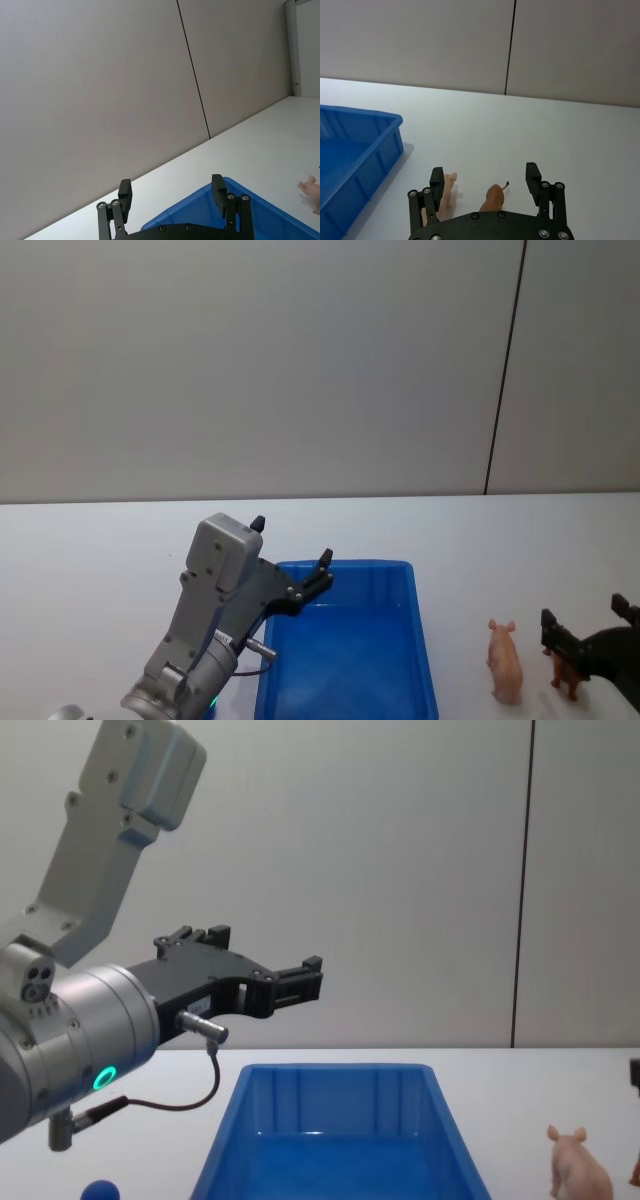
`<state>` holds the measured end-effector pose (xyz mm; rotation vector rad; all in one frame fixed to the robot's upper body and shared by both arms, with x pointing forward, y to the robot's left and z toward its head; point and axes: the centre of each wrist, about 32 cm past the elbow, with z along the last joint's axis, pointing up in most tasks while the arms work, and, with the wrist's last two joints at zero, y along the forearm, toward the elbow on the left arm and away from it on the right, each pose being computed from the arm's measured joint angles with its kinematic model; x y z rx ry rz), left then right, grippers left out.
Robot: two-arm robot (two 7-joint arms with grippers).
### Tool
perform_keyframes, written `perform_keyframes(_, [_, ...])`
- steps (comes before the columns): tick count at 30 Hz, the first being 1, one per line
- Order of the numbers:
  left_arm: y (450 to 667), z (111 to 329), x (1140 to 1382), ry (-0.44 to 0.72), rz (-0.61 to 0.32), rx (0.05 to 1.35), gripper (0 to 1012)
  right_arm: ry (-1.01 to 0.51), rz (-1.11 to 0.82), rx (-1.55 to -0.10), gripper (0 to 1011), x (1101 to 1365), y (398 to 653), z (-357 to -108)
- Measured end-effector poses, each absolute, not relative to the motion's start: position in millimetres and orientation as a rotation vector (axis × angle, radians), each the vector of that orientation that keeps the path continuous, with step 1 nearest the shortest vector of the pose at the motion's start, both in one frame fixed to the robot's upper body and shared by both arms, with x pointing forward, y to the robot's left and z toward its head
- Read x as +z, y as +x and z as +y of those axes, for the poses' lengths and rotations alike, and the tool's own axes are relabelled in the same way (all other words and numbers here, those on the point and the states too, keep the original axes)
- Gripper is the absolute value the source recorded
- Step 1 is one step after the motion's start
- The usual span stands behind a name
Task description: Pick up the two dolls from the table and place them into the box.
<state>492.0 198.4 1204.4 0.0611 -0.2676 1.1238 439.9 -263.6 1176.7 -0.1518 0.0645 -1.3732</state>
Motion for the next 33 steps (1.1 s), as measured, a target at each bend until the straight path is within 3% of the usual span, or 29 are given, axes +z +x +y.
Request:
perform_keyframes(21, [492.0,198.4,1204.4,0.061,-0.268,1.124,1001,-0.223,0.11,-1.377,1001,1147.5,434.4,-267.1])
perform_keyframes(25, [492.0,198.4,1204.4,0.061,-0.268,1.124,1001,-0.232,0.113,-1.371,934,1141.6,436.0,-267.3])
perform_keyframes(33, [492.0,198.4,1204.4,0.061,-0.268,1.124,1001,-0.247,0.115,-1.365,691,1131.0,440.4,-268.2])
